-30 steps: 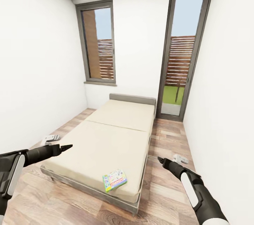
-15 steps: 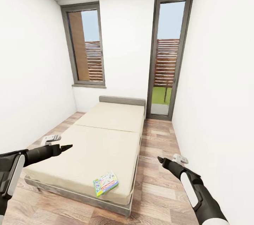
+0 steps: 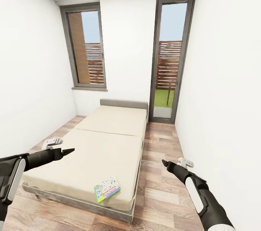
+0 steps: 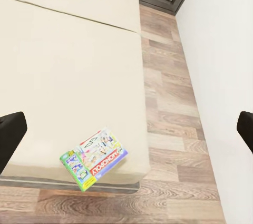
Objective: Put all the toys in the child's room - the three board games (two on the bed and one on the table), the two jigsaw puzzles on the table, and the tennis ball on the table - inside the toy box on the table in the child's room.
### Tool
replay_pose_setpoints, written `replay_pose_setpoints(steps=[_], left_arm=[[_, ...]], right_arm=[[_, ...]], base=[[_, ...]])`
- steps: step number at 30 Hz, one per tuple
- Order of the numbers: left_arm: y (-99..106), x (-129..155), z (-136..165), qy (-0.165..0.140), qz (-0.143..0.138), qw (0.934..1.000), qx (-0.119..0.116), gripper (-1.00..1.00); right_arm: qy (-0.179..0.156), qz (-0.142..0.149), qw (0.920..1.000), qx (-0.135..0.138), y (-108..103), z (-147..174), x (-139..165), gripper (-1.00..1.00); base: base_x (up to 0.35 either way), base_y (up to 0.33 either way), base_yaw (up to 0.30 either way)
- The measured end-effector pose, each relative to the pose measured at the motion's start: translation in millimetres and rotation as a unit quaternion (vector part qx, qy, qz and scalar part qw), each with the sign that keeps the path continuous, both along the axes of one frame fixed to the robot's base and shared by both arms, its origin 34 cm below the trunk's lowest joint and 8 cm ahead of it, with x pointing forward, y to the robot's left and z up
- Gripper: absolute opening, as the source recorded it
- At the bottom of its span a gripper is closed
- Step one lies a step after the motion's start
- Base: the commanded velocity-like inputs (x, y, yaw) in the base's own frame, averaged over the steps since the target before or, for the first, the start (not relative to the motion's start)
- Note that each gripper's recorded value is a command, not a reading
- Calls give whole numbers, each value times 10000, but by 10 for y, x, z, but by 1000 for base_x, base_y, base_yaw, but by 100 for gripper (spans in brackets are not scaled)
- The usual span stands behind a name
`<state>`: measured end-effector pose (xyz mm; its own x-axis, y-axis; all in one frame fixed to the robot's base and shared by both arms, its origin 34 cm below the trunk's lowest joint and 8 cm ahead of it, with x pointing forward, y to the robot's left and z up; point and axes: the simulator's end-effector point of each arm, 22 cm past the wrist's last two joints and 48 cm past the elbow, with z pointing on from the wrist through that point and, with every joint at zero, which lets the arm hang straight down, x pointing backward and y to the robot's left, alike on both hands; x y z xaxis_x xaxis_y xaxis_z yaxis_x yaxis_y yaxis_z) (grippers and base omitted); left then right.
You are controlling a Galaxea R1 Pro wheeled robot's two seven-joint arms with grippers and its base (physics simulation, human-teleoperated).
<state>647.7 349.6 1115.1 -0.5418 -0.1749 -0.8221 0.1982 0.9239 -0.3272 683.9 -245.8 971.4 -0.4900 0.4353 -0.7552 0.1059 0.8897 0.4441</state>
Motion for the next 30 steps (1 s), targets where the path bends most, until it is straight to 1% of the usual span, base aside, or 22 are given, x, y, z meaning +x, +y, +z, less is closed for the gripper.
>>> replay_pose_setpoints(steps=[9,18,23,30], left_arm=[[0,14,-64,60,1,10000,-1,100],[0,28,-139,129,1,9999,0,100],[1,35,-179,166,2,9999,-2,100],[2,44,-230,212,2,9998,-8,100]], right_arm=[[64,-7,10000,2,-8,-71,-5,100],[142,-9,9999,4,-6,-157,-13,100],[180,-11,9998,2,-7,-202,-17,100],[226,-14,9997,2,-8,-256,-22,100]], base=[[0,117,-53],[0,28,-63],[0,91,-71],[0,65,-146]])
